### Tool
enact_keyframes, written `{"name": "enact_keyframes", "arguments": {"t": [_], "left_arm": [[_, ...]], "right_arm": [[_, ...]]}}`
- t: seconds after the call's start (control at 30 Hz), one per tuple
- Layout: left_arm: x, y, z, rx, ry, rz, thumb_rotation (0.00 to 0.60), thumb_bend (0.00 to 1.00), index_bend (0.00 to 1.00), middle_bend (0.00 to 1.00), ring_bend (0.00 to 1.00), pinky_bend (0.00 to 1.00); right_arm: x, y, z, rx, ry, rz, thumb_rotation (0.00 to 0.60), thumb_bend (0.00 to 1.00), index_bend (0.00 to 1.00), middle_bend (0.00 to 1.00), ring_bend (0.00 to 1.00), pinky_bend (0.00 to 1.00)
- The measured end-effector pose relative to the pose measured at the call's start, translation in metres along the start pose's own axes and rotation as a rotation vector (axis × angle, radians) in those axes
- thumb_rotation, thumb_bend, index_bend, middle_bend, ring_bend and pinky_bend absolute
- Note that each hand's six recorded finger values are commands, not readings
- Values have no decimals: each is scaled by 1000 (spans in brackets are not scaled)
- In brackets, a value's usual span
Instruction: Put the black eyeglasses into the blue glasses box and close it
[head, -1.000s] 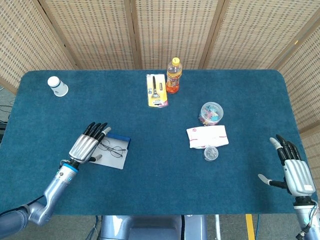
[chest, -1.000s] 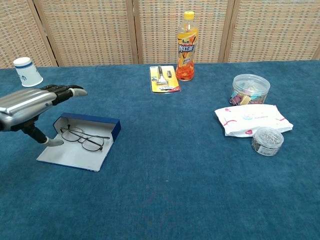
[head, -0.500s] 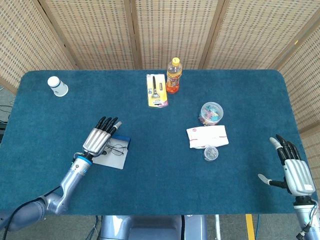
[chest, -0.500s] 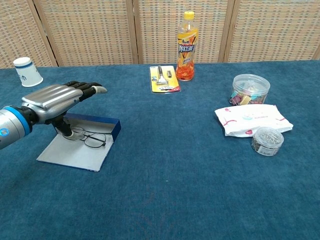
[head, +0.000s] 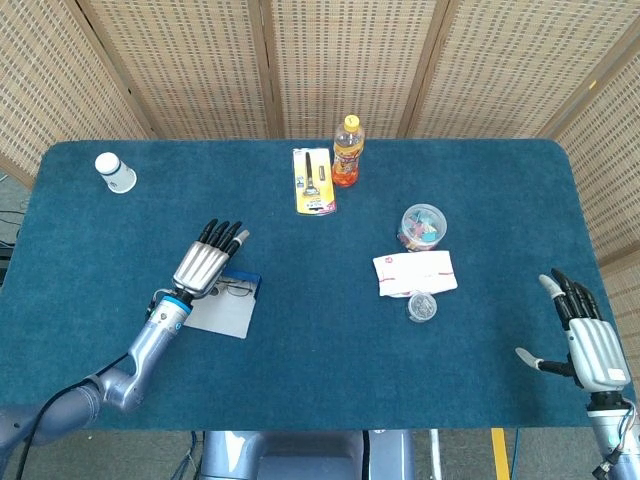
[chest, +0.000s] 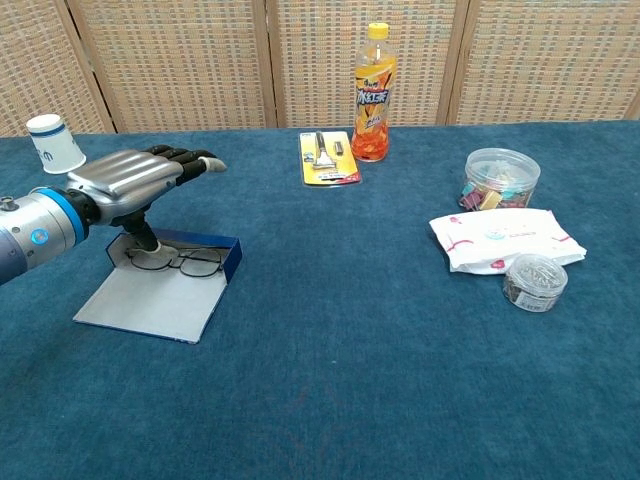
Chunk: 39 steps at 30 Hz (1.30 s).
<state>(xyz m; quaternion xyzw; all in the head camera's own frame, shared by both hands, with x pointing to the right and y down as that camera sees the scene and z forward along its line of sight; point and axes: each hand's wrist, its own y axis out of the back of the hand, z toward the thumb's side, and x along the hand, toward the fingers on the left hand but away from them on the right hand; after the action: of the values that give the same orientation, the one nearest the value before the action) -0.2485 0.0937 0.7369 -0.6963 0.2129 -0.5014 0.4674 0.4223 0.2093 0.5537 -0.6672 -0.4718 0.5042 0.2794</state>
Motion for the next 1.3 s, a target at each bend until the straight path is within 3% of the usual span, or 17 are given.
{"name": "enact_keyframes", "arguments": {"t": [0.27, 0.53, 0.67, 0.9, 1.3], "left_arm": [[-10, 0, -10, 34, -9, -13, 600, 59, 0, 0, 0, 0], [-38, 16, -15, -56, -46, 33, 600, 62, 3, 0, 0, 0], [-61, 18, -17, -145, -45, 32, 600, 91, 152, 0, 0, 0], [-103, 2, -23, -197, -6, 13, 600, 175, 334, 0, 0, 0], [-117, -31, -18, -251, -2, 7, 600, 170, 350, 0, 0, 0]], "right_arm": [[0, 0, 0, -3, 1, 2, 600, 0, 0, 0, 0, 0], [0, 0, 0, -2, 1, 4, 600, 0, 0, 0, 0, 0], [0, 0, 1, -1, 3, 2, 600, 0, 0, 0, 0, 0], [1, 0, 1, 1, 4, -1, 600, 0, 0, 0, 0, 0], [1, 0, 1, 0, 3, 1, 600, 0, 0, 0, 0, 0]]}}
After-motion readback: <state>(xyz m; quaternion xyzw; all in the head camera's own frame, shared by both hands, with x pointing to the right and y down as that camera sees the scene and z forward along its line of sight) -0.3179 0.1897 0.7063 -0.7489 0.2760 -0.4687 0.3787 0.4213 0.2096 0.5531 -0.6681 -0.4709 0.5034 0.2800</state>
